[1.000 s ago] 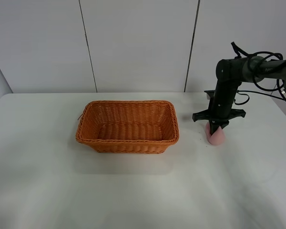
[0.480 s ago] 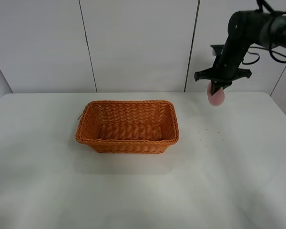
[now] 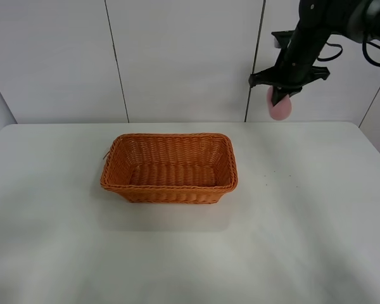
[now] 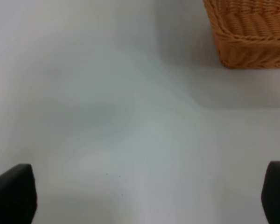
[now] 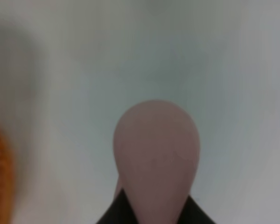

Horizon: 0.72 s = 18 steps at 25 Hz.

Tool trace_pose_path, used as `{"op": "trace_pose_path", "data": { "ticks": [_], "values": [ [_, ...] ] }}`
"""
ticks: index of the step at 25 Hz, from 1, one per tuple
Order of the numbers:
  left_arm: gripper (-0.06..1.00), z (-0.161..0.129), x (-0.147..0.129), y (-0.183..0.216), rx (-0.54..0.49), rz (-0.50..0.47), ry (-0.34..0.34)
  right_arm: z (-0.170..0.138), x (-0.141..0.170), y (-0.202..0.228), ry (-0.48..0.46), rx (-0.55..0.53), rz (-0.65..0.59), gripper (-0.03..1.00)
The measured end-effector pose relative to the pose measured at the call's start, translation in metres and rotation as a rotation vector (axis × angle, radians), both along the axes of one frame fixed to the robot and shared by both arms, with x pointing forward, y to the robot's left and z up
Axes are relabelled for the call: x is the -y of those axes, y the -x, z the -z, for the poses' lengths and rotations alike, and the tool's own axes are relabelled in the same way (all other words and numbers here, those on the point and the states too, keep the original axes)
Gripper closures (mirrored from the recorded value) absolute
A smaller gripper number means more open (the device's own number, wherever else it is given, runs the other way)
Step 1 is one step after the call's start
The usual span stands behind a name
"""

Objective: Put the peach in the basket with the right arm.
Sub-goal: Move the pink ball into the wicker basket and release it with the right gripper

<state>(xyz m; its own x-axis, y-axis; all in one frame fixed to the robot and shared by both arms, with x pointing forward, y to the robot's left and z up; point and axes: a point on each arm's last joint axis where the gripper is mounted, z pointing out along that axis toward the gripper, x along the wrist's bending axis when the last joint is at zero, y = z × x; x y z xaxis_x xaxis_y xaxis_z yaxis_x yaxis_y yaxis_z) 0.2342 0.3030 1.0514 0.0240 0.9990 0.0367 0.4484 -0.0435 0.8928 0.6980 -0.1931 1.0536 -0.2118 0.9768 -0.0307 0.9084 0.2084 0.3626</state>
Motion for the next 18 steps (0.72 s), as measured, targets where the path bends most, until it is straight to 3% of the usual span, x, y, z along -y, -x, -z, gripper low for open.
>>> {"op": "trace_pose_path", "data": {
  "ticks": [10, 18],
  "values": [
    [-0.04, 0.000, 0.000, 0.000, 0.000, 0.000, 0.000, 0.000, -0.143, 0.059, -0.009, 0.003, -0.329, 0.96],
    [-0.04, 0.000, 0.000, 0.000, 0.000, 0.000, 0.000, 0.017, -0.190, 0.081, -0.013, 0.002, -0.436, 0.96]
  ]
}}
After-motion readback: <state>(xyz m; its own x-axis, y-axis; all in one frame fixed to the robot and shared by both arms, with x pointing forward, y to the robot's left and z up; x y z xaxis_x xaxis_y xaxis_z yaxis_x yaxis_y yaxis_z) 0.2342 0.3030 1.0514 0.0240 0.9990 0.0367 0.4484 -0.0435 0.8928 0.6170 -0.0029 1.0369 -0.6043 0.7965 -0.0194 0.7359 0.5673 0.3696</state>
